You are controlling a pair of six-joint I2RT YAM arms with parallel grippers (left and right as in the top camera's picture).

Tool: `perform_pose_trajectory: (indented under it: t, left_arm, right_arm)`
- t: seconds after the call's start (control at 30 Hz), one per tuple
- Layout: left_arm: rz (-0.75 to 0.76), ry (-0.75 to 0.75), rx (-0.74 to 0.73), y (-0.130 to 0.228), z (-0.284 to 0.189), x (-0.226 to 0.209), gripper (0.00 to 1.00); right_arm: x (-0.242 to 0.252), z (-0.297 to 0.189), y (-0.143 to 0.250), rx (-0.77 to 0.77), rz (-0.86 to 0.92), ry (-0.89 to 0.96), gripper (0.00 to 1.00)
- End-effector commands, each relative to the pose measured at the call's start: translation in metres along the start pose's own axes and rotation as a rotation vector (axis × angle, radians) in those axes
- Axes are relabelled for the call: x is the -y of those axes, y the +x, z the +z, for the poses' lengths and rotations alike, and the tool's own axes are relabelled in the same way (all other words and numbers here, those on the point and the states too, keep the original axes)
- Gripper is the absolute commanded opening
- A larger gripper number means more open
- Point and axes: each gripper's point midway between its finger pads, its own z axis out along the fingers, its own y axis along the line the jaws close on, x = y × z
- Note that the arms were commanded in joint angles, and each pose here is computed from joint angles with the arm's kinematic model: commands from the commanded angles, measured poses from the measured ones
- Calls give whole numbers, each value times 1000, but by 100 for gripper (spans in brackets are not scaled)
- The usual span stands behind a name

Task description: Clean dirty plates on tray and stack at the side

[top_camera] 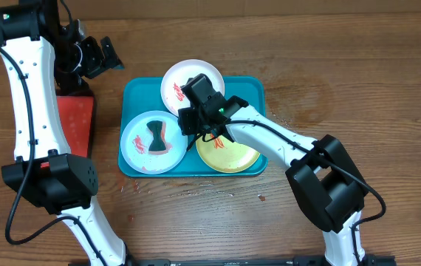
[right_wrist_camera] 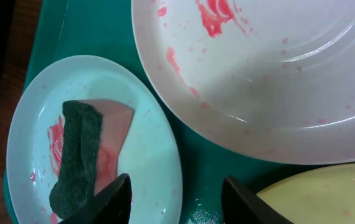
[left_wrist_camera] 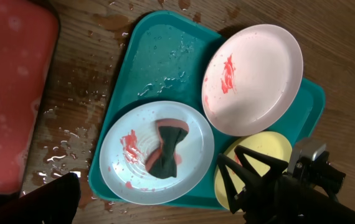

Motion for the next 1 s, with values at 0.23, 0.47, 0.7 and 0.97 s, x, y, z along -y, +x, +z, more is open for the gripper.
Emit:
perform_pose_trajectory:
  t: [0.23, 0.47, 0.7, 0.97]
  left_arm:
    - [26, -1, 0, 1, 1, 3, 100]
    - [31, -1, -1, 2, 1, 5, 100]
    - [37, -1, -3, 2, 1, 5, 100]
    - [77, -4, -39, 11, 6, 12, 99]
  right_arm:
    - [-15, 25, 10, -8, -80, -18, 49]
    - [-15, 27, 6, 46, -145, 57, 47]
    - [-9, 32, 17, 1, -164, 73, 49]
    - [-9, 31, 18, -12, -163, 74, 49]
